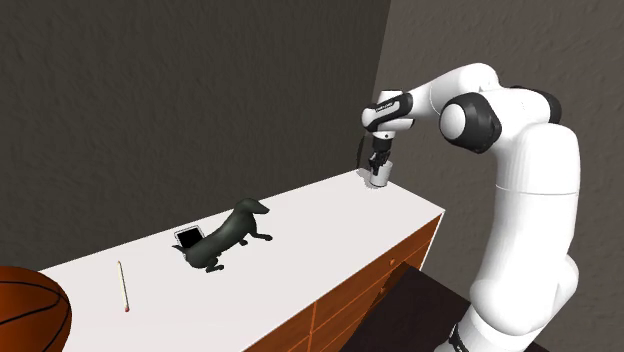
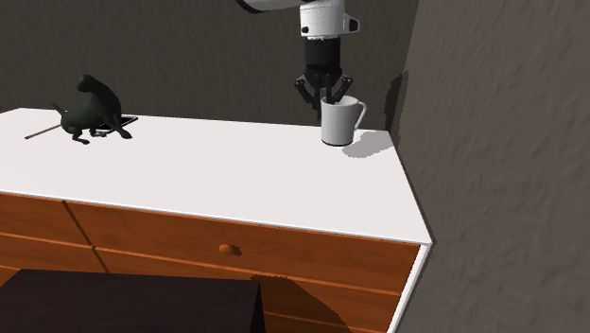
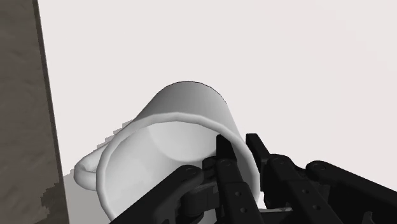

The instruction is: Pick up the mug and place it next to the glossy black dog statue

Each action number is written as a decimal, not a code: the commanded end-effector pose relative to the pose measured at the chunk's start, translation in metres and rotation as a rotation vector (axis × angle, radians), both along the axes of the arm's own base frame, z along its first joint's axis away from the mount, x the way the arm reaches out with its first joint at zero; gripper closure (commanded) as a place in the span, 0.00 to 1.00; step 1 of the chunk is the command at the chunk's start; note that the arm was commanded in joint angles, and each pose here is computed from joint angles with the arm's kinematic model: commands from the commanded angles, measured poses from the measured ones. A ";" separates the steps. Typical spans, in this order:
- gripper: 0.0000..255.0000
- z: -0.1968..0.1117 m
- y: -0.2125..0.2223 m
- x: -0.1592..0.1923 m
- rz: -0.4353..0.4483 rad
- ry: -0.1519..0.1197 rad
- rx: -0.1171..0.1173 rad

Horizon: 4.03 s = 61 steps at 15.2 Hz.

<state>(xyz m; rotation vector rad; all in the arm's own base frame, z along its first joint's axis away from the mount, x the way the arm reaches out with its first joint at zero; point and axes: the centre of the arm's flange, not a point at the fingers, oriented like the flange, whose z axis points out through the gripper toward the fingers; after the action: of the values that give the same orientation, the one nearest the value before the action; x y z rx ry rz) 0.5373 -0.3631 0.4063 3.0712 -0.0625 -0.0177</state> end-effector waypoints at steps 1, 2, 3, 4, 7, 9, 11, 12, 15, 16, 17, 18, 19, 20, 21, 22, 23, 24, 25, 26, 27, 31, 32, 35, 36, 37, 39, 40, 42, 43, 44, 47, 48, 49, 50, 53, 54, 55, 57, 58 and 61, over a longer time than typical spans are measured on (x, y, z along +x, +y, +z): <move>1.00 0.011 0.001 0.000 0.000 0.000 0.000; 1.00 0.016 0.001 0.000 0.000 0.000 0.000; 1.00 0.021 0.001 0.000 0.000 0.000 0.000; 1.00 0.027 0.001 0.000 0.000 0.000 0.000; 1.00 0.043 0.001 0.000 0.000 0.000 0.000; 1.00 0.053 0.001 0.000 0.000 0.000 0.000; 1.00 0.064 0.001 0.000 0.000 0.000 0.000; 1.00 0.069 0.001 0.000 0.000 0.000 0.000; 1.00 0.085 0.001 0.000 0.000 0.000 0.000; 1.00 0.090 0.001 0.000 0.000 0.000 0.000; 1.00 0.095 0.001 0.000 0.000 0.000 0.000; 1.00 0.101 0.001 0.000 0.000 0.000 0.000; 1.00 0.106 0.001 0.000 0.000 0.000 0.000; 1.00 0.111 0.001 0.000 0.000 0.000 0.000; 1.00 0.116 0.001 0.000 0.000 0.000 0.000; 1.00 0.122 0.001 0.000 0.000 0.000 0.000; 1.00 0.127 0.001 0.000 0.000 0.000 0.000; 1.00 0.132 0.001 0.000 0.000 0.000 0.000; 1.00 0.138 0.001 0.000 0.000 0.000 0.000; 1.00 0.143 0.001 0.000 0.000 0.000 0.000; 1.00 0.148 0.001 0.000 0.000 0.000 0.000; 1.00 0.169 0.001 0.000 0.000 0.000 0.000; 1.00 0.175 0.001 0.000 0.000 0.000 0.000; 1.00 0.190 0.001 0.000 0.000 0.000 0.000; 1.00 0.196 0.001 0.000 0.000 0.000 0.000; 1.00 0.201 0.001 0.000 0.000 0.000 0.000; 1.00 0.212 0.001 0.000 0.000 0.000 0.000; 1.00 0.217 0.001 0.000 0.000 0.000 0.000; 1.00 0.218 0.014 -0.003 0.000 0.000 0.000; 1.00 0.218 0.027 -0.005 0.000 0.000 0.000; 1.00 0.218 0.040 -0.008 0.000 0.000 0.000; 1.00 0.218 0.078 -0.015 0.000 0.000 0.000; 1.00 0.218 0.091 -0.018 0.000 0.000 0.000; 1.00 0.218 0.104 -0.021 0.000 0.000 0.000; 1.00 0.218 0.117 -0.023 0.000 0.000 0.000; 1.00 0.219 0.156 -0.031 0.000 0.000 0.000; 1.00 0.219 0.169 -0.033 0.000 0.000 0.000; 1.00 0.219 0.182 -0.036 0.000 0.000 0.000; 1.00 0.219 0.208 -0.041 0.000 0.000 0.000; 1.00 0.219 0.221 -0.044 0.000 0.000 0.000; 1.00 0.219 0.260 -0.051 0.000 0.000 0.000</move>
<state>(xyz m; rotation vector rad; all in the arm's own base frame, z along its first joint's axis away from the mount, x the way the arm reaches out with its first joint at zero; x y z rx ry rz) 0.4901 -0.1179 0.6236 3.0719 -0.0606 -0.0178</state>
